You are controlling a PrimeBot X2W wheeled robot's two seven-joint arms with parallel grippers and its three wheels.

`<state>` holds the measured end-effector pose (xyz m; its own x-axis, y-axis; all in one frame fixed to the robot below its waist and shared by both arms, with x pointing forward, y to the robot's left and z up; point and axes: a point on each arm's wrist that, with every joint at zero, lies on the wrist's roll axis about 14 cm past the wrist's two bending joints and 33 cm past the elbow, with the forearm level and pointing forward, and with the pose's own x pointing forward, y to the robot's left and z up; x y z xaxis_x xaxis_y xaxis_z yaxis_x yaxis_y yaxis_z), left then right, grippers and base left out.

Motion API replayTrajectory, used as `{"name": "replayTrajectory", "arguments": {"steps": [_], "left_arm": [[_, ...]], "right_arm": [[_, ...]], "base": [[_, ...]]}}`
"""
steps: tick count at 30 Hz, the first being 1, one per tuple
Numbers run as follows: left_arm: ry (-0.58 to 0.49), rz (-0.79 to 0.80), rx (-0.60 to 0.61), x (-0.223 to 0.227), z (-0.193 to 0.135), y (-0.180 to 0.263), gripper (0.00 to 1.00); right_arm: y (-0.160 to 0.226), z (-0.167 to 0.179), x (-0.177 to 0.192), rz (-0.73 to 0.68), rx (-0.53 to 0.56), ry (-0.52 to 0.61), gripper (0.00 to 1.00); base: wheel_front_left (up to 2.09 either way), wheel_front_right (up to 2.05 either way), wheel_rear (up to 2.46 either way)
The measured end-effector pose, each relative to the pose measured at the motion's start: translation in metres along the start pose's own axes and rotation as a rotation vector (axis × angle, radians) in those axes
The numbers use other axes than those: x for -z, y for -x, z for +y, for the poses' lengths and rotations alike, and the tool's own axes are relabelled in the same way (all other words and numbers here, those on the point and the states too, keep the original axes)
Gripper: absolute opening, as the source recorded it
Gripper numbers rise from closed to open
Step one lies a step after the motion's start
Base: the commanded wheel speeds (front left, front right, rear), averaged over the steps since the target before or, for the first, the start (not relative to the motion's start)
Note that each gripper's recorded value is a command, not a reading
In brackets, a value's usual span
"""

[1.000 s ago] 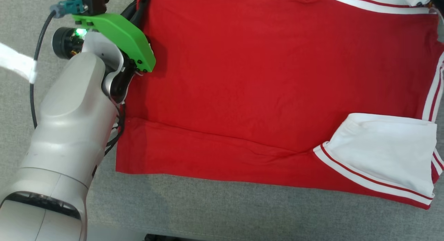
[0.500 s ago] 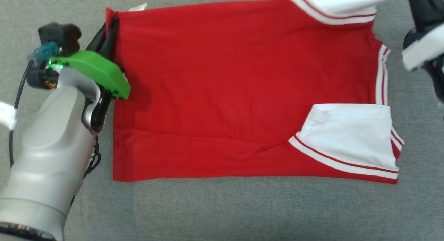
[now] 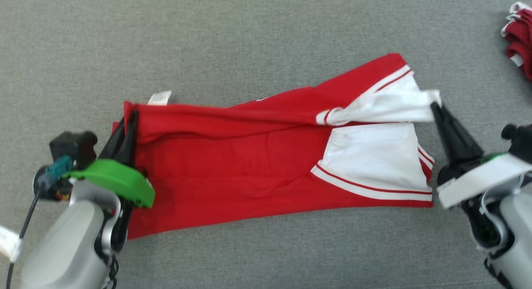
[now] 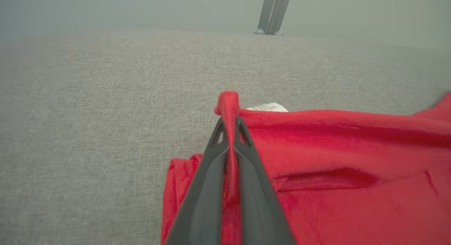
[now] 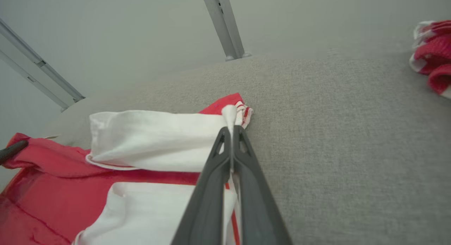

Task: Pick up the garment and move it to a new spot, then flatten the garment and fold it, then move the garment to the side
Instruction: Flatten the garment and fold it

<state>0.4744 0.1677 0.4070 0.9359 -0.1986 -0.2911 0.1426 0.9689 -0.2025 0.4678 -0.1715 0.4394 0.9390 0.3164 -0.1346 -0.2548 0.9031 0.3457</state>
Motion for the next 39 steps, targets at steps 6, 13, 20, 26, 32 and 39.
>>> {"name": "replayTrajectory", "arguments": {"steps": [6, 13, 20, 26, 32, 39], "left_arm": [[0.041, 0.083, -0.039, 0.024, 0.000, 0.028, 0.19], [0.066, 0.039, -0.137, 0.021, 0.016, 0.049, 1.00], [0.018, -0.165, -0.196, -0.028, 0.013, 0.059, 1.00], [-0.039, -0.324, -0.175, -0.069, -0.009, 0.072, 1.00], [-0.057, -0.348, -0.160, -0.069, -0.024, 0.089, 1.00], [-0.050, -0.343, -0.156, -0.064, -0.027, 0.094, 1.00]], "right_arm": [[0.028, 0.007, 0.018, 0.025, 0.038, -0.047, 0.08], [0.048, 0.023, 0.021, 0.003, 0.044, -0.028, 1.00], [0.062, 0.028, -0.030, -0.177, 0.079, 0.119, 1.00], [0.070, 0.037, -0.062, -0.240, 0.094, 0.202, 1.00], [0.082, 0.040, -0.070, -0.248, 0.111, 0.221, 1.00], [0.085, 0.040, -0.073, -0.248, 0.121, 0.220, 1.00]], "base": [[0.00, 0.00, 0.00], [0.00, 0.00, 0.00], [0.00, 0.00, 0.00], [0.00, 0.00, 0.00], [0.00, 0.00, 0.00], [0.00, 0.00, 0.00]]}}
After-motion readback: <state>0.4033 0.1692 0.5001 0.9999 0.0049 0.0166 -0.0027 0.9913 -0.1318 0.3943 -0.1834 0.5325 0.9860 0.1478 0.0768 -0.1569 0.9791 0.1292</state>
